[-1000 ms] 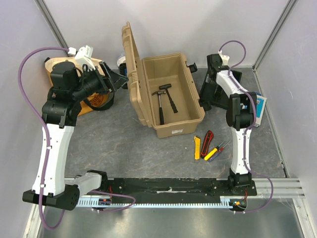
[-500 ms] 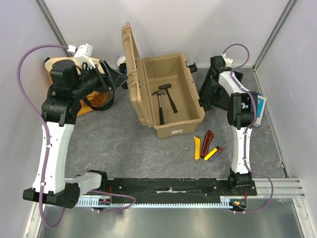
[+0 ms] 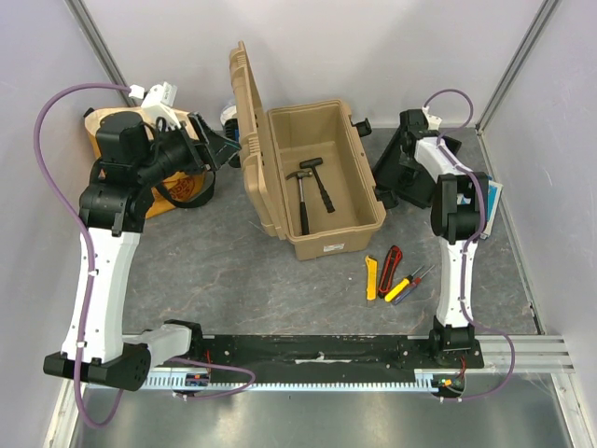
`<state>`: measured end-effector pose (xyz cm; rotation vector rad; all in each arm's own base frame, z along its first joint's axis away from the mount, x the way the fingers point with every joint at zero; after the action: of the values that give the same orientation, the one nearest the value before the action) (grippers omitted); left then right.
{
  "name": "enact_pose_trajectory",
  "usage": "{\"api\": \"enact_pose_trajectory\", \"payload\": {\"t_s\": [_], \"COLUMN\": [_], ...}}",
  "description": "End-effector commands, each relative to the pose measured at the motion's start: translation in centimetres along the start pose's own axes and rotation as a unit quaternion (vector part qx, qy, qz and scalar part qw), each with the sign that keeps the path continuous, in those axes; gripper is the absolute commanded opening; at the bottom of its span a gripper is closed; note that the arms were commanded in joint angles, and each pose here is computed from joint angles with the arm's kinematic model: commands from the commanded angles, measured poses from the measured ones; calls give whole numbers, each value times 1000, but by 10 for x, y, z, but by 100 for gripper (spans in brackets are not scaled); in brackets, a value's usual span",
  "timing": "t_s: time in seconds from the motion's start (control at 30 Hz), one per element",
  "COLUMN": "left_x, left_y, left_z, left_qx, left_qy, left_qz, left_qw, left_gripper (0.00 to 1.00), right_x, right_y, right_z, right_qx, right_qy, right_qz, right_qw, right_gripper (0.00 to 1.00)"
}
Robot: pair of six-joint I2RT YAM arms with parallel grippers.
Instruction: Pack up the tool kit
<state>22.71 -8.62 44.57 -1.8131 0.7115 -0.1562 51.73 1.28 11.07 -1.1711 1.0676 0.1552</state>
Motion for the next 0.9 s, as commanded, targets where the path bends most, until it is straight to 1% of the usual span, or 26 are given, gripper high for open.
{"api": "enact_pose_trajectory", "payload": {"t_s": [0.0, 0.03, 0.17, 0.4, 0.6, 0.73, 0.87], "left_x": [-13, -13, -16, -18, -20, -23, -24], "left_y": [-9, -9, -8, -6, -6, -7, -6], "left_z": [-7, -7, -9, -9, -11, -13, -13], "left_qx": [32, 31, 31, 28, 23, 21, 18], "left_qy": [5, 5, 7, 8, 7, 9, 11], "left_qz": [-26, -24, -27, -26, -29, -37, -44], "left_qw": [999, 999, 999, 999, 999, 999, 999], "left_gripper": [75, 75, 75, 75, 75, 75, 75], "right_x": [-17, -20, -46, -123, -193, -233, -273], "right_y": [-7, -11, -35, -91, -118, -121, -110], "right_z": [-7, -9, -17, -40, -58, -53, -37], "right_qx": [24, 26, 32, 64, 86, 68, 34], "right_qy": [0, 3, 13, 10, -55, -139, -187], "right_qz": [-13, -22, -68, -170, -215, -215, -210], "right_qw": [1000, 999, 997, 983, 971, 964, 959], "right_gripper": [4, 0, 0, 0, 0, 0, 0]}}
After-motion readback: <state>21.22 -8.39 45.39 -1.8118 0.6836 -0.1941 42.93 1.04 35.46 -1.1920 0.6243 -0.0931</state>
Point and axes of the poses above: each gripper's point midway between its finger pads, its own x axis out along the fingers, its own z axis along the line the jaws close on, y = z × x, the point moved 9 cm from there along -x, back along the fingers, and after that the axes turned 8 degrees about x, right-handed, at the moved point
